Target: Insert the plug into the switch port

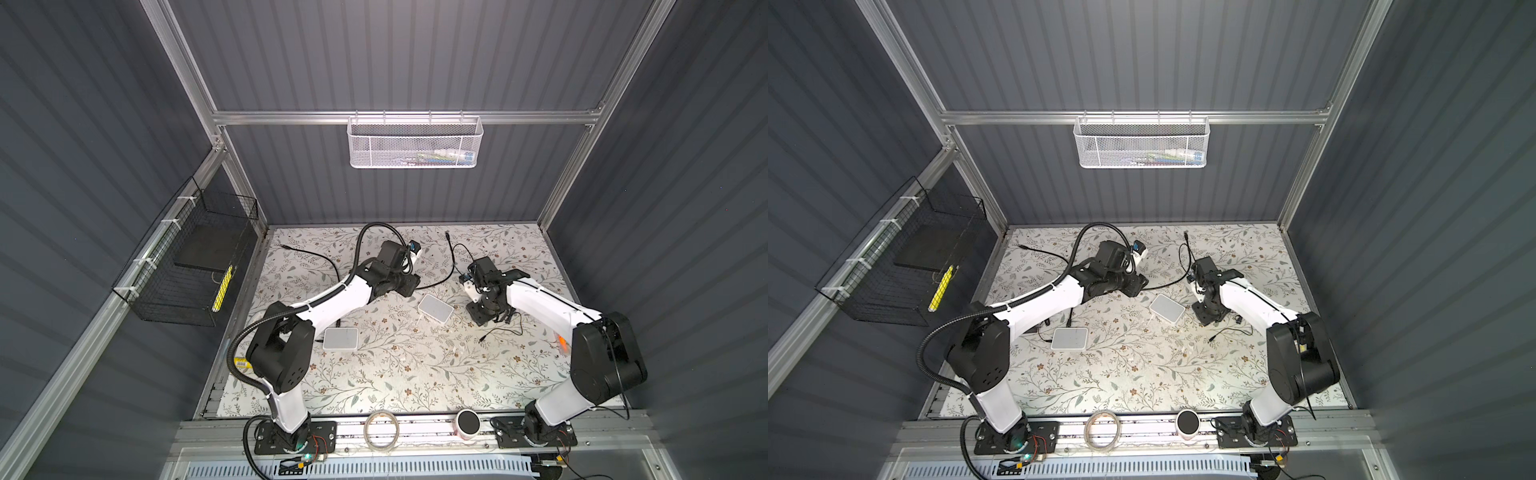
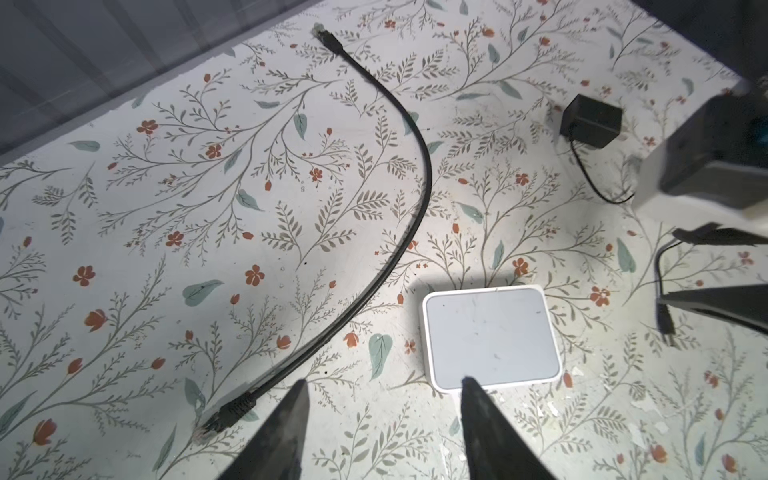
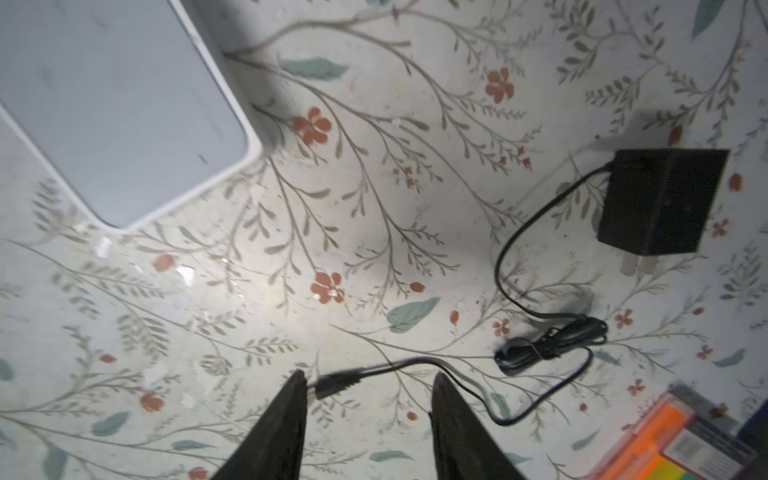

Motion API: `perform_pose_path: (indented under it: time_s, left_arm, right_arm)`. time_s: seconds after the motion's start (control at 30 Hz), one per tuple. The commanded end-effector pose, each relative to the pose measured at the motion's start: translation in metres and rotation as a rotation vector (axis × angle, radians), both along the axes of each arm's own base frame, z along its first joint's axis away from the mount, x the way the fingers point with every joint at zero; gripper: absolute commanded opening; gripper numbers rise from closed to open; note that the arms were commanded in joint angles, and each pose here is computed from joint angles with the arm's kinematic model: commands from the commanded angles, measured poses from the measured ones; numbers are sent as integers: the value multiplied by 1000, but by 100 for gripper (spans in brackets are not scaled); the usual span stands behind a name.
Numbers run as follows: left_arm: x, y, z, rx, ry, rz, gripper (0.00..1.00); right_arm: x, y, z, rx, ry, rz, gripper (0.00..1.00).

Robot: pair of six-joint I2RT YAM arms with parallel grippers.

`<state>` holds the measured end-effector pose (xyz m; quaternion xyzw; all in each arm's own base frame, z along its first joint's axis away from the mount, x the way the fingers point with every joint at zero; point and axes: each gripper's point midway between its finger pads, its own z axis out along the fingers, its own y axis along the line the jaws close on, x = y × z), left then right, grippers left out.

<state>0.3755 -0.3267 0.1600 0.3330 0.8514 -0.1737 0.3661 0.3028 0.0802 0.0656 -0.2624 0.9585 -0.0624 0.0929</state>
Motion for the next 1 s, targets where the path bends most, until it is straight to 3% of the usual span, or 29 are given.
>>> perform_pose_path:
  time_s: [0.0, 0.2, 0.57, 0.8, 0.97]
  left_arm:
    - [-18, 3, -13, -16, 54, -25, 59]
    - [-29, 12, -18, -23, 63, -25, 59]
    - [-33, 18, -20, -28, 68, -36, 59]
    - [-32, 17, -24, -35, 81, -40, 59]
    - [-33, 14, -27, -42, 99, -52, 59]
  right_arm:
    - [-10, -31, -11, -102, 87, 75, 50]
    - [-18, -46, -18, -109, 116, 104, 51]
    - [-35, -38, -40, -50, 192, 141, 51]
    - [-46, -17, -49, -25, 234, 231, 55]
    - [-44, -20, -58, -87, 245, 247, 55]
